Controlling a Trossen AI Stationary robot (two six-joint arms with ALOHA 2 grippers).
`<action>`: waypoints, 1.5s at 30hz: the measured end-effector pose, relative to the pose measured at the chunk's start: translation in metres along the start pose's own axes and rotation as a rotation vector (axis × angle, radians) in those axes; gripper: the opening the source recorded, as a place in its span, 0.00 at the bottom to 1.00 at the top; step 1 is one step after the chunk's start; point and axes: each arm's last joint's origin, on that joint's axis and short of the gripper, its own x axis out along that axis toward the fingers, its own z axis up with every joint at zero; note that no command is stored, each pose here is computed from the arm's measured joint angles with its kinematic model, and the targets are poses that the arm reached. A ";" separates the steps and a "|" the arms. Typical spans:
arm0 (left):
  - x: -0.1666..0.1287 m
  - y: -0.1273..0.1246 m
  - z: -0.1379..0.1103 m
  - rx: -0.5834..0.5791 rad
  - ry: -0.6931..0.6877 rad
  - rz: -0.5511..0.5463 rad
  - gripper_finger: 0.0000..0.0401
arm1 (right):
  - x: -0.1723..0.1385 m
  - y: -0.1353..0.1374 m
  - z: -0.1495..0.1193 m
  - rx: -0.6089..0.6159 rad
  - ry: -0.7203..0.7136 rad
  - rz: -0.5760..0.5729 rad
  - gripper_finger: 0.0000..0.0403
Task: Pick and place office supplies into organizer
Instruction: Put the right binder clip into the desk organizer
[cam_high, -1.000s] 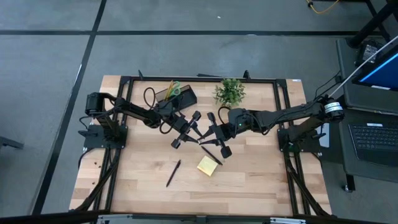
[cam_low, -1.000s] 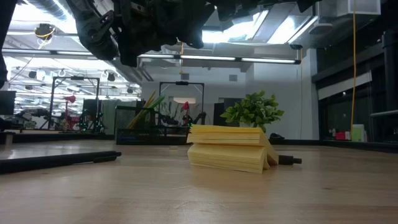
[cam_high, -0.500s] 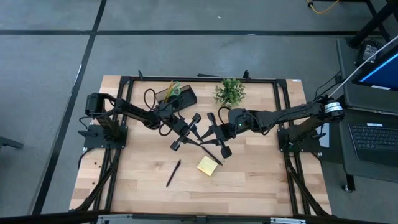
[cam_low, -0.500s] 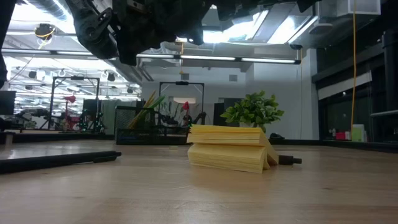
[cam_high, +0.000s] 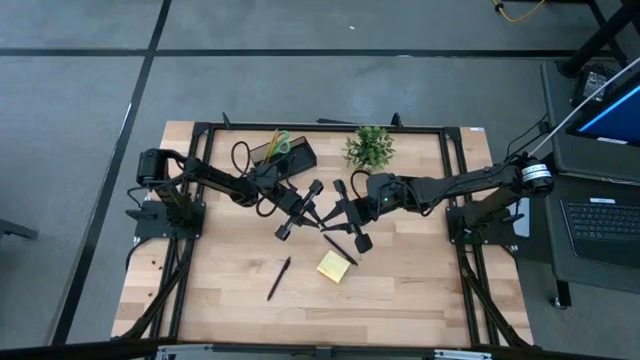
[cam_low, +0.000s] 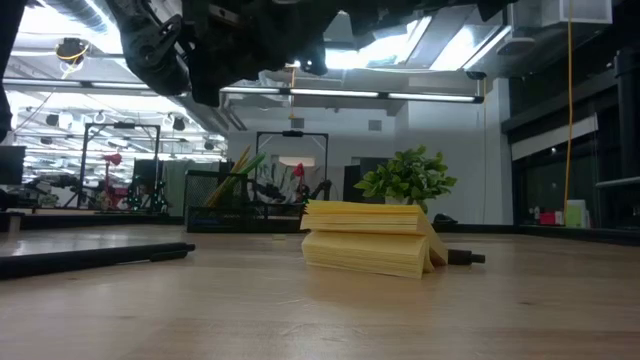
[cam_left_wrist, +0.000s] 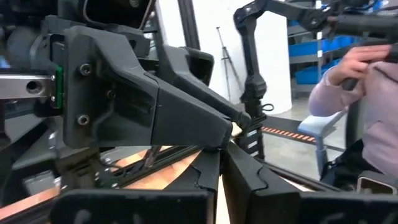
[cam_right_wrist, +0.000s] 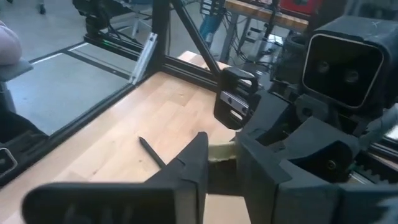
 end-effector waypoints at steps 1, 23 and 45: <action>-0.001 0.002 -0.001 -0.003 0.007 0.020 0.01 | 0.000 0.000 0.000 0.001 0.003 -0.003 0.20; -0.046 0.046 -0.024 -0.184 0.211 0.357 0.01 | -0.026 -0.015 0.011 -0.015 0.039 -0.209 0.29; -0.097 0.005 0.017 -0.351 0.872 1.143 0.01 | -0.042 -0.007 -0.023 0.212 0.380 -0.348 0.01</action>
